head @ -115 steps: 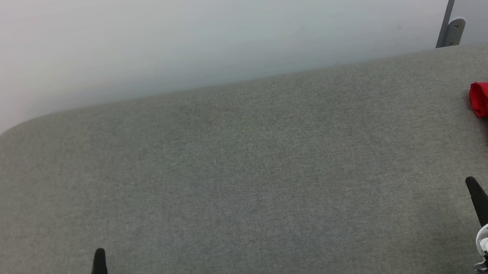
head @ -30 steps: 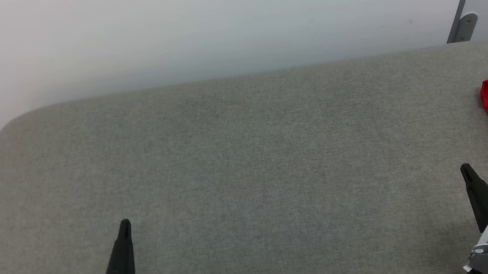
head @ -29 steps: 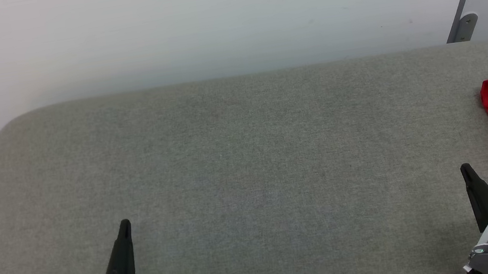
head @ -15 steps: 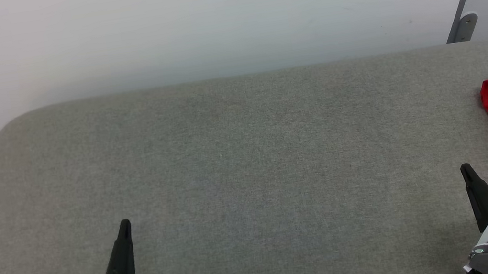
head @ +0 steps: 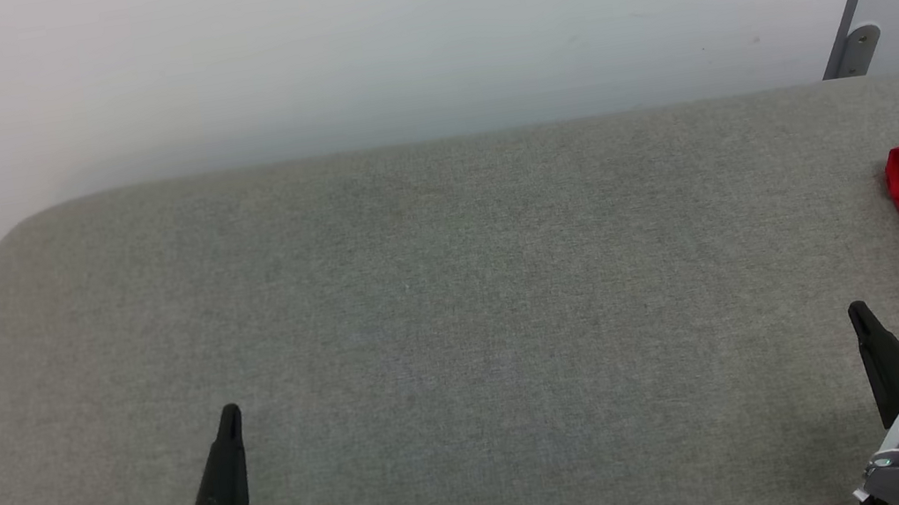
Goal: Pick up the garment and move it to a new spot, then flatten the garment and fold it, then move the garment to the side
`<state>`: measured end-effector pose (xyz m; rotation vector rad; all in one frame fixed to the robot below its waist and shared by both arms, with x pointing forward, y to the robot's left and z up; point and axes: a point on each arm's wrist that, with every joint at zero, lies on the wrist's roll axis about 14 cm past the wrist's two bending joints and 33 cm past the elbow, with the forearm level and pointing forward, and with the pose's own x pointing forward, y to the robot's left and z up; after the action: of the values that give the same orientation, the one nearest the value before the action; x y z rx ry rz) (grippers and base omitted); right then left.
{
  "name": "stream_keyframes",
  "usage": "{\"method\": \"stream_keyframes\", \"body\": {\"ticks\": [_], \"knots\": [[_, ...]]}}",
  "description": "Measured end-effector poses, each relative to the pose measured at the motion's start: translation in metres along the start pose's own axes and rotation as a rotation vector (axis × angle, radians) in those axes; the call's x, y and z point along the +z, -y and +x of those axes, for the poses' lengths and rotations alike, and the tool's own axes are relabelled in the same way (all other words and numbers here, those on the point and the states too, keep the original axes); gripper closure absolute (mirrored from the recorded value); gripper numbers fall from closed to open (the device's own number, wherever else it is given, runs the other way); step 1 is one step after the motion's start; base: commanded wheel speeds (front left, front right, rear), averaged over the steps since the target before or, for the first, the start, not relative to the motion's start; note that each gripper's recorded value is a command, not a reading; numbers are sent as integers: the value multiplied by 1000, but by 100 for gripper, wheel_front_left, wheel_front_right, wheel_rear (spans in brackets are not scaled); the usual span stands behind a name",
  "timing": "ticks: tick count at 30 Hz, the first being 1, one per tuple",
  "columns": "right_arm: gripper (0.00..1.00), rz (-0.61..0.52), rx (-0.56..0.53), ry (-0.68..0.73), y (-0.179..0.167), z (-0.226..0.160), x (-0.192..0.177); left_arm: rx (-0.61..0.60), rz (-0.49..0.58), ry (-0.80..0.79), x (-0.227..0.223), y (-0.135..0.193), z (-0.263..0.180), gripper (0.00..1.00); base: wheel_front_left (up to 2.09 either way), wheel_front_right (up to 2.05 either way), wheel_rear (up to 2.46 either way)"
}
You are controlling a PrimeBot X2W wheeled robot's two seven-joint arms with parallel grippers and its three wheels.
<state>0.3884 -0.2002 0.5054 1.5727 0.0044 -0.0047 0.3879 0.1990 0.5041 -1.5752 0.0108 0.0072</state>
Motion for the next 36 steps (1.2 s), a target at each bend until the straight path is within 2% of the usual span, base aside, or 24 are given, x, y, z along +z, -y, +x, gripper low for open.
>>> {"method": "stream_keyframes", "body": {"ticks": [36], "knots": [[100,0,0,0,0,0,0,0,0,0,0,0,0,100,0,0,0]]}}
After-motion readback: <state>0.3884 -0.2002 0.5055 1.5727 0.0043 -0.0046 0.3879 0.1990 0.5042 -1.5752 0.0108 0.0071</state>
